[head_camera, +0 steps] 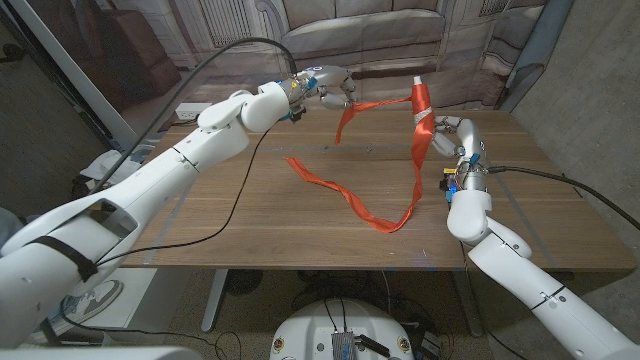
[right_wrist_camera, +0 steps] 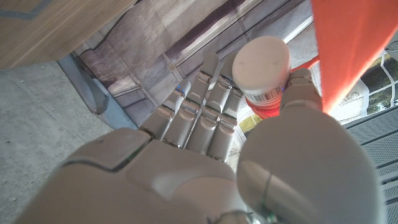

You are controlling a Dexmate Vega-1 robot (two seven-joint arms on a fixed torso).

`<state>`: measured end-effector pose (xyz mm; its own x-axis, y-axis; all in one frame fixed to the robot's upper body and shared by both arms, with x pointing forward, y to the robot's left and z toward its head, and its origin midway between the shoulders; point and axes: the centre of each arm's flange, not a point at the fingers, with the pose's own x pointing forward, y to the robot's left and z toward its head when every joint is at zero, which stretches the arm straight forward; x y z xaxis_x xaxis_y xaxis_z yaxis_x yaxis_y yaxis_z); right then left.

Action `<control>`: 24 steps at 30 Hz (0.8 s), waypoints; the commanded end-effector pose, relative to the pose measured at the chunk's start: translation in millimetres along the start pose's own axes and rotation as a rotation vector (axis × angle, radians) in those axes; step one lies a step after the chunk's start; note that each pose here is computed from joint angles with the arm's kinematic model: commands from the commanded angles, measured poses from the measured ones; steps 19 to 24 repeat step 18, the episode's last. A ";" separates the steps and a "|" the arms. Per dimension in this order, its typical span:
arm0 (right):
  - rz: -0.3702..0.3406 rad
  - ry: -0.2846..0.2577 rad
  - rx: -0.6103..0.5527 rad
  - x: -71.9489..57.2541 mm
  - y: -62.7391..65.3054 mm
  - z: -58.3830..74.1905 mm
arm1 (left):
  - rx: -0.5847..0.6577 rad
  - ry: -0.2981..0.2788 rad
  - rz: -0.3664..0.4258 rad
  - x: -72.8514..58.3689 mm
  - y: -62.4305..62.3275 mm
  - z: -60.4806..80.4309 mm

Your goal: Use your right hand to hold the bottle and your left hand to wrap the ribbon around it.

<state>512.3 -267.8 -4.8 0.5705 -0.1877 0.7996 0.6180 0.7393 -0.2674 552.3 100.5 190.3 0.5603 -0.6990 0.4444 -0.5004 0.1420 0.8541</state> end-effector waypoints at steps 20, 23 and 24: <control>-0.017 -0.005 0.013 -6.4 7.0 12.3 | 0.000 -0.042 -0.021 6.6 -1.9 7.7; -0.017 -0.005 0.013 -6.4 7.0 12.3 | 0.000 -0.042 -0.021 6.6 -1.9 7.7; -0.017 -0.005 0.013 -6.4 7.0 12.3 | 0.000 -0.042 -0.021 6.6 -1.9 7.7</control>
